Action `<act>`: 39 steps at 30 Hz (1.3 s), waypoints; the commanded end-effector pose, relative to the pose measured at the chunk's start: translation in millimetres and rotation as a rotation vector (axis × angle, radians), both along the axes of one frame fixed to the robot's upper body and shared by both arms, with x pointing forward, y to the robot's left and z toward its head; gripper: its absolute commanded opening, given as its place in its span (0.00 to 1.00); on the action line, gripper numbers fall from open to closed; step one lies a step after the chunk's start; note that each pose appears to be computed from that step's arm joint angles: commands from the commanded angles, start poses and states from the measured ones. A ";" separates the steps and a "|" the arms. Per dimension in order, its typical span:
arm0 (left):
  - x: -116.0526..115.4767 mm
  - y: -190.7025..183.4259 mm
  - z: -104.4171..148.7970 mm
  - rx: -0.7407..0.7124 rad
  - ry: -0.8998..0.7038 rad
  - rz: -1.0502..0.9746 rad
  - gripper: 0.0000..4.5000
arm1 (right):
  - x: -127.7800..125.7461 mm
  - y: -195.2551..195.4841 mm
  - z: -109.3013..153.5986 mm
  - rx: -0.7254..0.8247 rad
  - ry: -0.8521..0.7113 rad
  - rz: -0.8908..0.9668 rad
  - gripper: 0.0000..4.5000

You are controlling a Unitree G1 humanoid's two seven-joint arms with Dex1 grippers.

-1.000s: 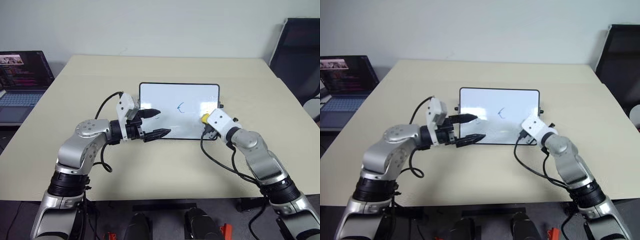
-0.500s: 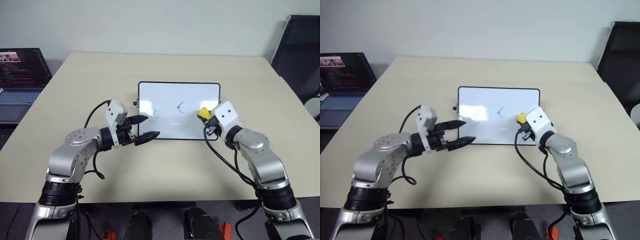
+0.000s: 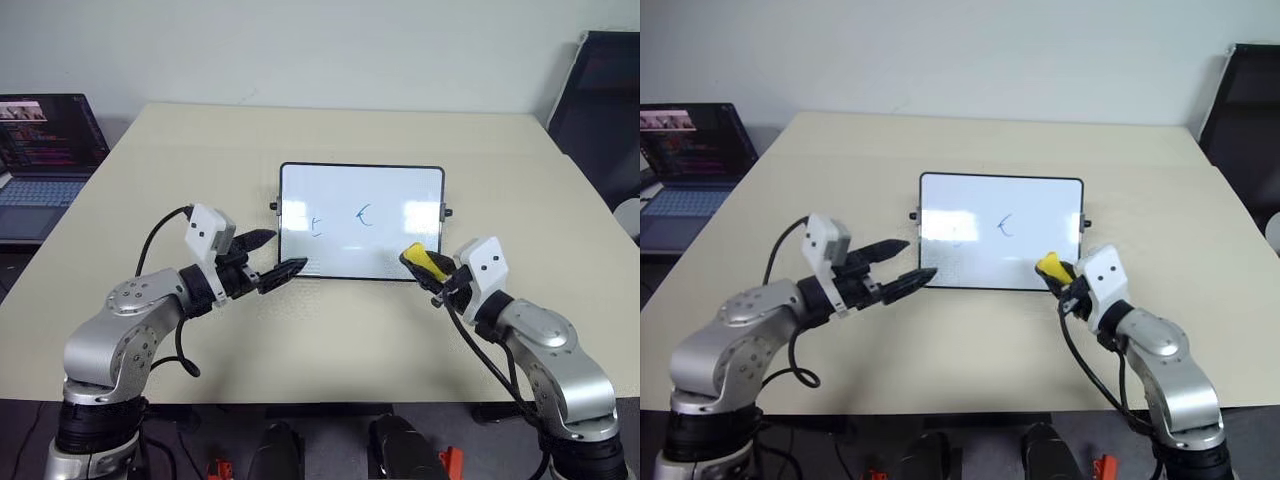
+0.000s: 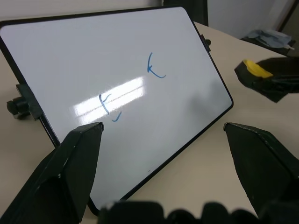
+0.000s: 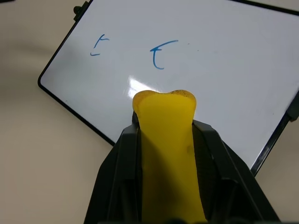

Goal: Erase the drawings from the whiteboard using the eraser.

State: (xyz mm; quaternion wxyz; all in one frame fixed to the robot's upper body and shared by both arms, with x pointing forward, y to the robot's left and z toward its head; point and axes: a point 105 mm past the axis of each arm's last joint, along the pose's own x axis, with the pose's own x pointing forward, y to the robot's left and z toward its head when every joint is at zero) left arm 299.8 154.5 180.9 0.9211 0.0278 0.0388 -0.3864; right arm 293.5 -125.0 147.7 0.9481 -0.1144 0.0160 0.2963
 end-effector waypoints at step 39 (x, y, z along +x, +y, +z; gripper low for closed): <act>7.6 -1.5 9.2 -0.004 -0.095 -0.079 1.00 | 108.1 50.9 23.3 -0.412 -0.209 -0.044 0.25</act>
